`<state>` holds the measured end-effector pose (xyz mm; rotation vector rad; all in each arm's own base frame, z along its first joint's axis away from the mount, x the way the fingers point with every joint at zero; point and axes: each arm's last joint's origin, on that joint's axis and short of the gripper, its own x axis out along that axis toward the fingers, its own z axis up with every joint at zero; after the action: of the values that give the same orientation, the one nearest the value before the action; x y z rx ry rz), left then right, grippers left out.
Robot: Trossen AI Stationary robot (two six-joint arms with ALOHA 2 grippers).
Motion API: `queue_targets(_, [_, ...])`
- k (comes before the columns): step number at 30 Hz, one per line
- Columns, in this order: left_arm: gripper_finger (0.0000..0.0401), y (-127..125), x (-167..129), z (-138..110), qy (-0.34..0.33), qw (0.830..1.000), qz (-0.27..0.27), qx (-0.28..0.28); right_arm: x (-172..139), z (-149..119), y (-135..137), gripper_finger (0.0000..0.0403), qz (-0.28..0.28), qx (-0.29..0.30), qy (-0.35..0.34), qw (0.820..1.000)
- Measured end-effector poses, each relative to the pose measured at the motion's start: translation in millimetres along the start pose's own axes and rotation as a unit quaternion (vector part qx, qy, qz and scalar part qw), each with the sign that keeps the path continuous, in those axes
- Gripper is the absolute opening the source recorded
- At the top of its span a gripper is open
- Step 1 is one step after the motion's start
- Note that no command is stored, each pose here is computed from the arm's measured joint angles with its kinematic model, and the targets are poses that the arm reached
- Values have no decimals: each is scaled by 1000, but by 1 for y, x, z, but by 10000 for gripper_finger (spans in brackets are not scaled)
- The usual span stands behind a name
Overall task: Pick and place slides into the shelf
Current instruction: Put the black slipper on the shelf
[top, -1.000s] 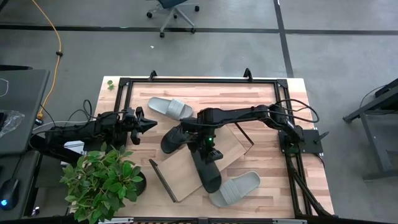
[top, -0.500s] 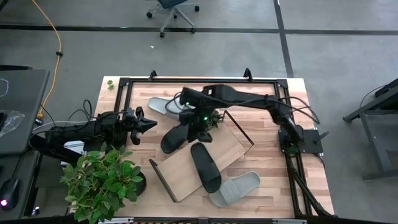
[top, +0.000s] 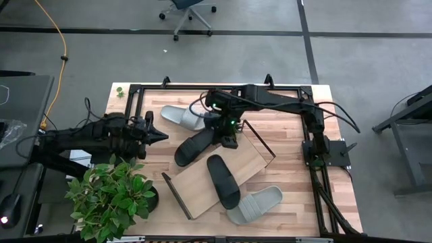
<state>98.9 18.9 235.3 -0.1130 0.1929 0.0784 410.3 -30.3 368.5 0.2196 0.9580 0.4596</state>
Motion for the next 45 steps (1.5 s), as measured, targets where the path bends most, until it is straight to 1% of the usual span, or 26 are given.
queue_targets(4, [5,-1,5,33,58,996,13,59,-18,-3,-12,29,-17,24,-15,999])
queue_targets(7, [5,-1,14,54,108,988,11,109,-39,-6,-15,29,-31,34,-32,998])
queue_targets(10, [5,1,29,63,174,974,-4,147,-60,-10,-13,29,-55,38,-45,997])
queue_targets(12, [5,5,42,65,204,966,-16,156,-72,-12,-10,29,-75,37,-55,995])
queue_targets(14, [5,13,52,67,223,962,-31,153,-83,-15,-9,29,-95,35,-63,993])
queue_targets(16, [5,23,61,68,232,962,-39,138,-90,-19,-9,29,-106,37,-71,991])
queue_targets(18, [5,35,66,68,241,962,-45,121,-91,-25,-10,29,-111,41,-79,990])
queue_targets(20, [5,46,67,71,241,962,-51,115,-89,-35,-13,29,-119,52,-88,988])
queue_targets(23, [5,58,66,72,246,961,-60,114,-80,-58,-13,29,-121,72,-106,984])
queue_targets(26, [5,64,65,76,229,963,-74,124,-72,-87,-11,29,-122,98,-134,979])
queue_targets(32, [5,69,68,77,225,964,-74,123,-76,-144,-4,29,-124,171,-215,954])
queue_targets(35, [5,71,72,74,234,962,-78,116,-82,-164,2,29,-120,191,-256,940])
queue_targets(38, [6,75,78,70,245,960,-83,107,-85,-182,8,29,-125,205,-273,932])
queue_targets(41, [21,77,84,66,246,959,-101,99,-88,-197,14,29,-133,214,-281,926])
queue_targets(45, [71,80,90,63,243,958,-120,91,-86,-218,18,29,-152,229,-282,919])
